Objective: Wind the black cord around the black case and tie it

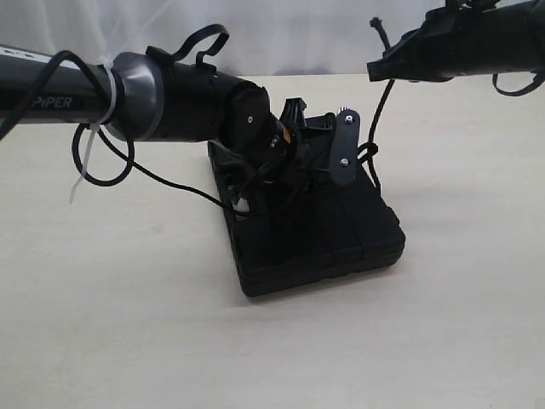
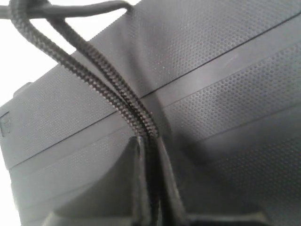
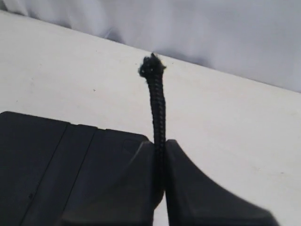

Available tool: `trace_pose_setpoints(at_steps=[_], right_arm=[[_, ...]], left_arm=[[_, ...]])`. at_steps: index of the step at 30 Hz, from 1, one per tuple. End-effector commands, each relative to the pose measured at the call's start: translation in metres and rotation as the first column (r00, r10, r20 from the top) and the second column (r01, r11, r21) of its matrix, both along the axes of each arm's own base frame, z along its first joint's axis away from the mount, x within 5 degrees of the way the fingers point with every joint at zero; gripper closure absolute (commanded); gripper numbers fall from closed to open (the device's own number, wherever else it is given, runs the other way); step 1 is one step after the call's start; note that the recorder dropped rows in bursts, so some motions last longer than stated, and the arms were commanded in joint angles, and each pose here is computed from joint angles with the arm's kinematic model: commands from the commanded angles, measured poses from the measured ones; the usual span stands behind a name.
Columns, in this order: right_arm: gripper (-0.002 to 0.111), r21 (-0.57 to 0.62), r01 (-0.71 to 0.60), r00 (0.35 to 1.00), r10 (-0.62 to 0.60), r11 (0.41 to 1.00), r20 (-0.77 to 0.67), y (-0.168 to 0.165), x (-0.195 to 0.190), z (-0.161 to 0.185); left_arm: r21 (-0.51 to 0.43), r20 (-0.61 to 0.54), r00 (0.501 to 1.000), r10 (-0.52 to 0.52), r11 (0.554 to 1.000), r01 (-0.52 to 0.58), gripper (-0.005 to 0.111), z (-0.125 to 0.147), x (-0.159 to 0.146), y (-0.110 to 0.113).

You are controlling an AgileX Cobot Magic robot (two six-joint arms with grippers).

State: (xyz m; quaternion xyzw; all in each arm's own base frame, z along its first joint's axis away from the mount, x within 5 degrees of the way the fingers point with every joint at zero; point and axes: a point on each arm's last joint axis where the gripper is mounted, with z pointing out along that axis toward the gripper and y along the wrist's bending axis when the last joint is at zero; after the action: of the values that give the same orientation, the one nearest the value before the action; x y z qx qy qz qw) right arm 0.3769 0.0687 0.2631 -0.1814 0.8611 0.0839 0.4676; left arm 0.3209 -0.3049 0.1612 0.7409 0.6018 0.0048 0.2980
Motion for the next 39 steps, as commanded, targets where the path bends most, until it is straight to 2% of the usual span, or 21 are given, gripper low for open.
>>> trace_pose_setpoints(at_steps=[1,8,18,24,27,30,33,37,39], right_arm=[[0.104,-0.02,0.093,0.991,-0.091,0.995,0.095,-0.008,0.005,0.011],[0.104,-0.036,0.163,0.975,-0.156,0.986,0.156,-0.015,0.008,0.015],[0.104,-0.018,0.247,0.938,-0.235,0.969,0.254,-0.03,0.002,0.041],[0.104,-0.001,0.279,0.94,-0.273,0.96,0.207,-0.056,0.002,0.038],[0.104,0.014,0.294,0.94,-0.291,0.956,0.179,-0.068,0.002,0.036],[0.104,0.015,0.309,0.937,-0.307,0.951,0.167,-0.077,0.001,0.034],[0.104,0.01,0.324,0.934,-0.321,0.946,0.156,-0.083,0.0,0.03],[0.104,-0.013,0.355,0.923,-0.349,0.935,0.161,-0.087,-0.002,0.023],[0.104,-0.013,0.357,0.922,-0.35,0.934,0.164,-0.087,-0.002,0.023]], left_arm=[[0.004,-0.017,1.0,0.004,1.0,-0.004,0.107,0.0,0.0,0.001],[0.018,-0.003,1.0,-0.002,1.0,0.002,0.107,0.0,0.002,0.004],[0.035,-0.046,0.995,0.09,0.996,-0.088,0.107,-0.002,0.024,0.034],[0.032,-0.042,0.995,0.093,0.995,-0.092,0.106,-0.002,0.025,0.035],[0.031,-0.04,0.995,0.093,0.995,-0.092,0.098,-0.002,0.025,0.035],[0.037,-0.035,0.995,0.089,0.996,-0.087,0.079,-0.002,0.025,0.035],[0.041,-0.04,0.995,0.089,0.995,-0.087,0.068,-0.002,0.025,0.036],[0.032,-0.03,0.996,0.088,0.996,-0.087,0.065,0.005,0.024,0.036],[0.015,-0.017,0.996,0.09,0.996,-0.09,0.065,0.017,0.022,0.037]])
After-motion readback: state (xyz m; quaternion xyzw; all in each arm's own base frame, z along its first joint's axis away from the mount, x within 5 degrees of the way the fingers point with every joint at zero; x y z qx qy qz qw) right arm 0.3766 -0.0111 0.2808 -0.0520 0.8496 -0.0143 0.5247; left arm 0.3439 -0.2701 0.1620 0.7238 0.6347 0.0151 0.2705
